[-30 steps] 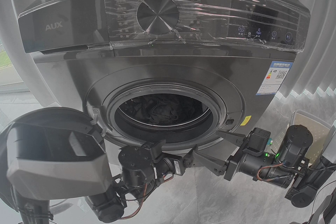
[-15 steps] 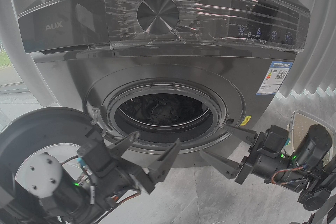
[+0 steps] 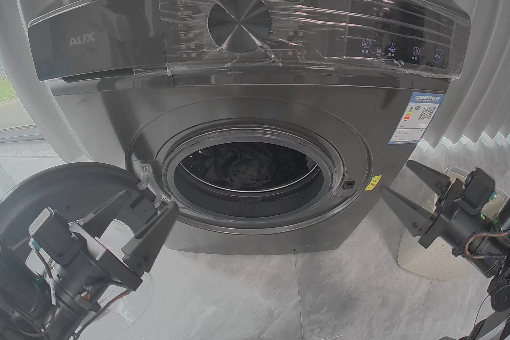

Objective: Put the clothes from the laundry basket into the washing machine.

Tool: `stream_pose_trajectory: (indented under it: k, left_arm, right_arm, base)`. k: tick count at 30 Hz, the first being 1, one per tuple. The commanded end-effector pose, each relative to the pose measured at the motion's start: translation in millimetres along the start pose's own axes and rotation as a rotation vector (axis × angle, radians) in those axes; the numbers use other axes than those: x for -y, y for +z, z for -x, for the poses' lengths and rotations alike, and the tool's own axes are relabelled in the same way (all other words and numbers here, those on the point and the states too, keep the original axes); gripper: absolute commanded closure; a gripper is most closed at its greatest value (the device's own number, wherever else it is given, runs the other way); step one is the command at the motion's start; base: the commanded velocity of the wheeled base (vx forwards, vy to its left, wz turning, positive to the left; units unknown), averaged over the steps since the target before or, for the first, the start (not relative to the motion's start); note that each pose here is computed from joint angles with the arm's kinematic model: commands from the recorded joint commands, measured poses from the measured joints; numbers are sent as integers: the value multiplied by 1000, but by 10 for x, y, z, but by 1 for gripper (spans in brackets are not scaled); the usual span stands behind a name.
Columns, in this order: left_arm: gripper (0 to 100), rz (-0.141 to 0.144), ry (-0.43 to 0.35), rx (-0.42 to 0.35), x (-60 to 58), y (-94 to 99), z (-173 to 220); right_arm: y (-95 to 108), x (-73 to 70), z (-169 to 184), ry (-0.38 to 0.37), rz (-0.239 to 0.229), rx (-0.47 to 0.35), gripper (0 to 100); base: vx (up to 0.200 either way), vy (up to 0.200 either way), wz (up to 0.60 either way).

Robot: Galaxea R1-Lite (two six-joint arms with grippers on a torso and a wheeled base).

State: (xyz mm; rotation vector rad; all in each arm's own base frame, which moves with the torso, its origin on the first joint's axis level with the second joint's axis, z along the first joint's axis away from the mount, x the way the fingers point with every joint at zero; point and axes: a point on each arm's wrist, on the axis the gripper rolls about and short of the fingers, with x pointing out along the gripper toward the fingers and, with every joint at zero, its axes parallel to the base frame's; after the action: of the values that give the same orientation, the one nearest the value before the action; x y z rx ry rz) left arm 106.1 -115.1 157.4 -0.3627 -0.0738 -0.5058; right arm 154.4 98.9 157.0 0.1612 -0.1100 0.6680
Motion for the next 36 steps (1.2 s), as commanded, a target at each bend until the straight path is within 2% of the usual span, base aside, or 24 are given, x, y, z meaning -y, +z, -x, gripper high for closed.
stream_pose_trajectory:
  k: [1, 3, 5, 11, 14, 18, 23, 25, 26, 27, 29, 31, 33, 36]
  left_arm:
    - [0, -90, 137, 40, -254, 115, 115]
    - [0, -123, 178, 14, -316, 123, 168]
    - [0, -139, 196, -22, -352, 123, 250]
    - [0, -158, 203, -95, -403, 113, 457]
    - [0, -157, 232, -64, -439, 165, 514]
    - [0, -167, 225, -61, -452, 180, 581]
    - [0, -205, 269, -55, -493, 191, 593]
    - [0, -233, 287, -40, -508, 213, 628]
    - [0, -239, 288, -36, -509, 219, 638]
    - [0, -260, 300, -29, -520, 232, 678]
    - [0, -283, 331, -31, -546, 234, 737]
    - [0, -285, 339, -31, -554, 233, 782]
    - [0, -285, 338, -29, -563, 224, 912]
    - [0, -285, 335, 3, -567, 226, 1066]
  right_arm:
    - [180, 97, 305, -60, 52, 90, 0]
    - [188, 133, 385, -93, 62, 97, 0]
    - [180, 172, 474, -128, 79, 96, 0]
    - [264, 226, 583, -186, 110, 139, 0]
    - [277, 247, 599, -204, 116, 146, 0]
    - [291, 256, 618, -215, 121, 154, 0]
    - [318, 247, 648, -223, 127, 173, 0]
    - [344, 259, 691, -246, 145, 185, 0]
    - [349, 262, 702, -252, 151, 186, 0]
    - [365, 248, 748, -258, 172, 188, 0]
    - [385, 189, 853, -248, 193, 186, 0]
    - [376, 152, 918, -242, 204, 169, 0]
    - [334, 95, 1074, -257, 243, 120, 0]
    - [317, 34, 1252, -291, 251, 122, 0]
  base:
    - [0, 0, 0]
    - [0, 0, 0]
    - [0, 0, 0]
    - [0, 0, 0]
    - [0, 0, 0]
    - [0, 0, 0]
    - [-200, 0, 0]
    - [-100, 0, 0]
    - [0, 0, 0]
    - [0, 0, 0]
    - [0, 0, 0]
    - [0, 0, 0]
    - [0, 0, 0]
    - [-200, 0, 0]
